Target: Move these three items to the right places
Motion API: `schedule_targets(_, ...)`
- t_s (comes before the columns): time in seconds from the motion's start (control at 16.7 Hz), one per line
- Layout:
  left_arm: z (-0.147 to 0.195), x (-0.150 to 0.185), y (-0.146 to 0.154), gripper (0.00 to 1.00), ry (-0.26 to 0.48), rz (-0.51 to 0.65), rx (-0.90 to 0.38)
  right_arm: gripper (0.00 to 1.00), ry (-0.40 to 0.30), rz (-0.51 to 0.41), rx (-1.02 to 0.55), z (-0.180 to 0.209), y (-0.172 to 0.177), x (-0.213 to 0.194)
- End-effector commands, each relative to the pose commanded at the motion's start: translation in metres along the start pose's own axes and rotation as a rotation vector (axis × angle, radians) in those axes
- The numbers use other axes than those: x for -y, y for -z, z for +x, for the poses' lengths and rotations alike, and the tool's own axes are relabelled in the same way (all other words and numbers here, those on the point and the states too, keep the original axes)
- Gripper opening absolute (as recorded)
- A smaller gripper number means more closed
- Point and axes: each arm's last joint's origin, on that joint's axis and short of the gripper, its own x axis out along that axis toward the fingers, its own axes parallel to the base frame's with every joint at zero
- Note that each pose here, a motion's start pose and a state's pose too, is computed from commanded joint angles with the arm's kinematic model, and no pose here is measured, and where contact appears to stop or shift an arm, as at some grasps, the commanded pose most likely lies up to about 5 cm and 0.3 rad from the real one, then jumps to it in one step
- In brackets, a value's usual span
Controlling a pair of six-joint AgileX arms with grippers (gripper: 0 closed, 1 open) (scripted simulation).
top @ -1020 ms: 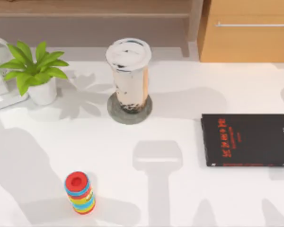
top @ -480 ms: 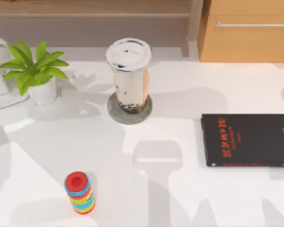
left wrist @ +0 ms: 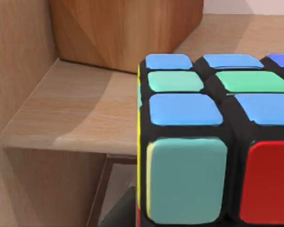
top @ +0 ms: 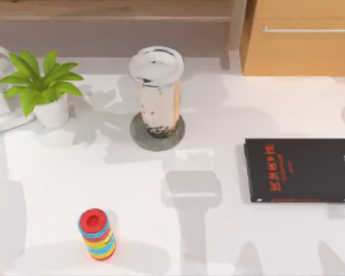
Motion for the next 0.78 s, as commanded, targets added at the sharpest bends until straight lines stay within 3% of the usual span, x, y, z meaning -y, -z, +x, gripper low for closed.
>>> schedule_targets(0.3, 0.004, 0.024, 0.011, 0.0, 0.091, 0.004, 0.165, 1.0, 0.0, 0.0, 0.0, 0.0, 0.0, 0.0)
schedule_targets(0.78, 0.008, 0.026, 0.016, 0.0, 0.1, 0.002, 0.182, 1.0, 0.0, 0.0, 0.0, 0.0, 0.0, 0.0)
